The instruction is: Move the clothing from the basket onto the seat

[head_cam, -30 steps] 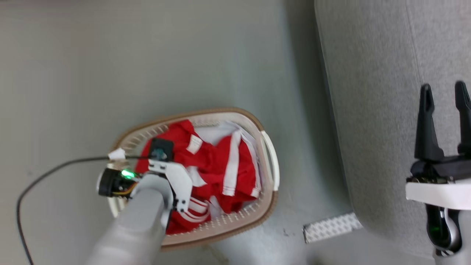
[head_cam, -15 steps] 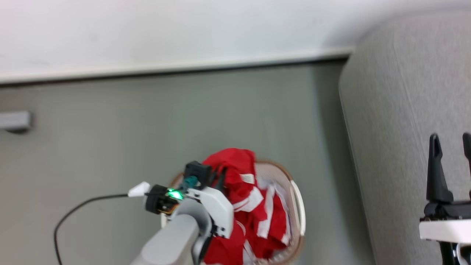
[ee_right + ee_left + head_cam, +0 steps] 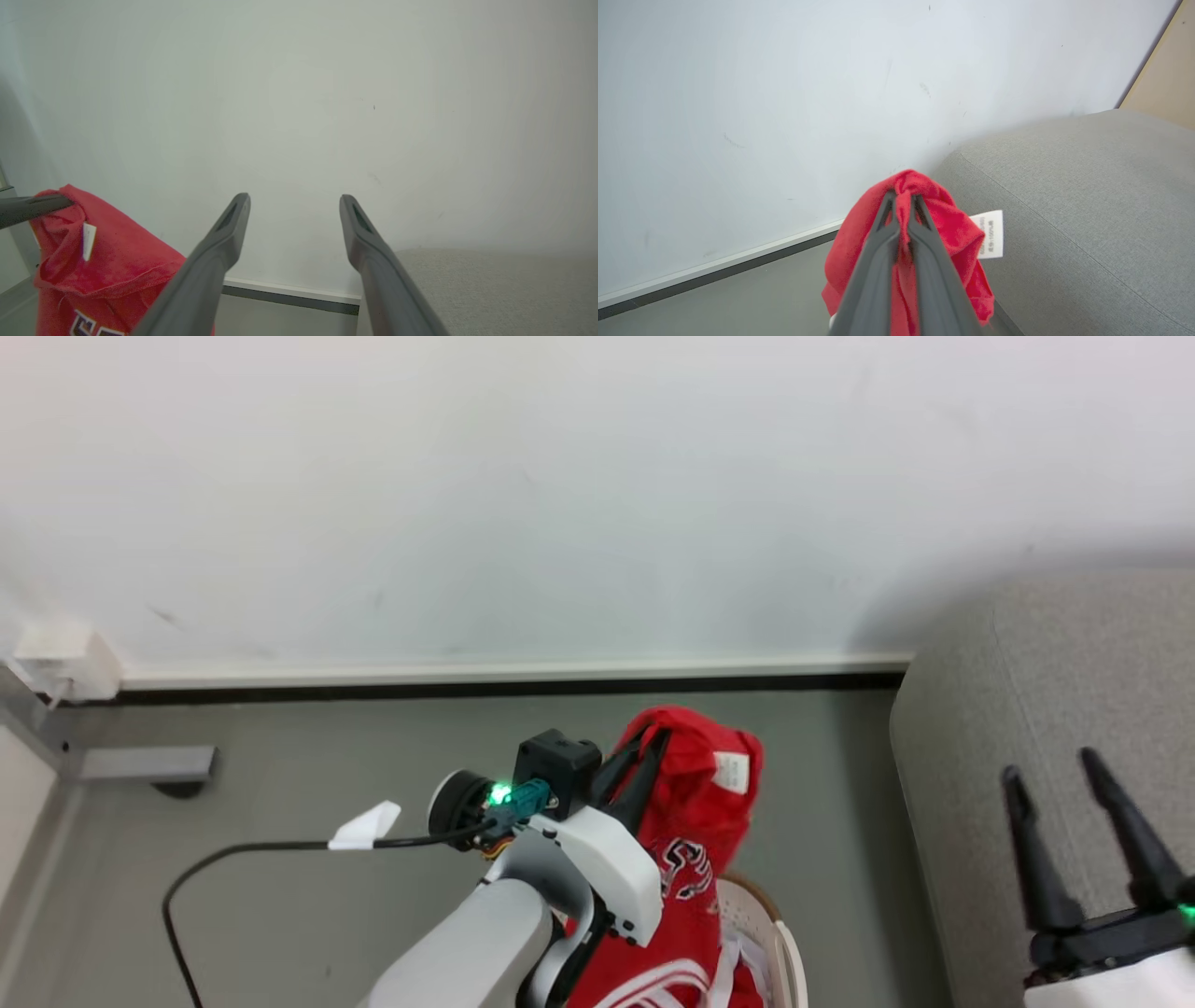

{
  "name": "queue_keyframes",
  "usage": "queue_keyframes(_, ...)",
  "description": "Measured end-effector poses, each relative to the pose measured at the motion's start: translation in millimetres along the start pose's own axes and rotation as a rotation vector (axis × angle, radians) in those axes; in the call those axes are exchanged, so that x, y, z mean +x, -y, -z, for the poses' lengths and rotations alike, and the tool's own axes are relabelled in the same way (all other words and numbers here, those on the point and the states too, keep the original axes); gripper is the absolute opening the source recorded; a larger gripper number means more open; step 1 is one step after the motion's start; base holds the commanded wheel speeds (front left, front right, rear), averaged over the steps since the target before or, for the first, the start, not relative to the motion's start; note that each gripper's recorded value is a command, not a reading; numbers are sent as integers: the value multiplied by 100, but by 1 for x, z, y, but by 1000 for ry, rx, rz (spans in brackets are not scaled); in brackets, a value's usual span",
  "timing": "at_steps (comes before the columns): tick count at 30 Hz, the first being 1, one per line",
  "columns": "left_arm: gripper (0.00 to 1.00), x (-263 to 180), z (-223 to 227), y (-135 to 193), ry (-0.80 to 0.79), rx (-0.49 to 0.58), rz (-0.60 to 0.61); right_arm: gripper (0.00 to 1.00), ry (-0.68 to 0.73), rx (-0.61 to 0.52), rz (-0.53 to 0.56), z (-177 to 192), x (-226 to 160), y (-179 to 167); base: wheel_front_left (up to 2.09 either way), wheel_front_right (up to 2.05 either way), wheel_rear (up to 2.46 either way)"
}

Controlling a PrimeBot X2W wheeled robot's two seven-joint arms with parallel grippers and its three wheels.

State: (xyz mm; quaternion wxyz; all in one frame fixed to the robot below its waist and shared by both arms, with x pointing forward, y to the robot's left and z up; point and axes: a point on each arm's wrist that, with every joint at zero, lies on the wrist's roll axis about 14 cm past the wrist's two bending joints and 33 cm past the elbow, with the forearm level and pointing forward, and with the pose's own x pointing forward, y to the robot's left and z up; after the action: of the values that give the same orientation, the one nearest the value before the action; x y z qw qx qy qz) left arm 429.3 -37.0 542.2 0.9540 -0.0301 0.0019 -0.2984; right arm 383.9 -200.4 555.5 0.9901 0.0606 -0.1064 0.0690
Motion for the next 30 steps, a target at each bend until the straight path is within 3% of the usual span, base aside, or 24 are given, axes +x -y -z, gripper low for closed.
queue_keyframes(7, 0, -16, -52, 21, 86, 66, 69, 100, 1, -54, -233, -15, 0, -45, 0, 0, 0)
queue_keyframes(15, 0, -29, -75, 45, 118, 106, 154, 100, -46, -96, -478, -20, 2, -90, 0, 0, 0)
queue_keyframes(23, 0, -35, -80, 64, 128, 113, 207, 100, -121, -77, -628, -11, 3, -128, 0, 0, 0)
queue_keyframes(30, 0, -39, -87, 85, 155, 95, 265, 100, -225, -12, -660, 15, -4, -143, 0, 0, 0)
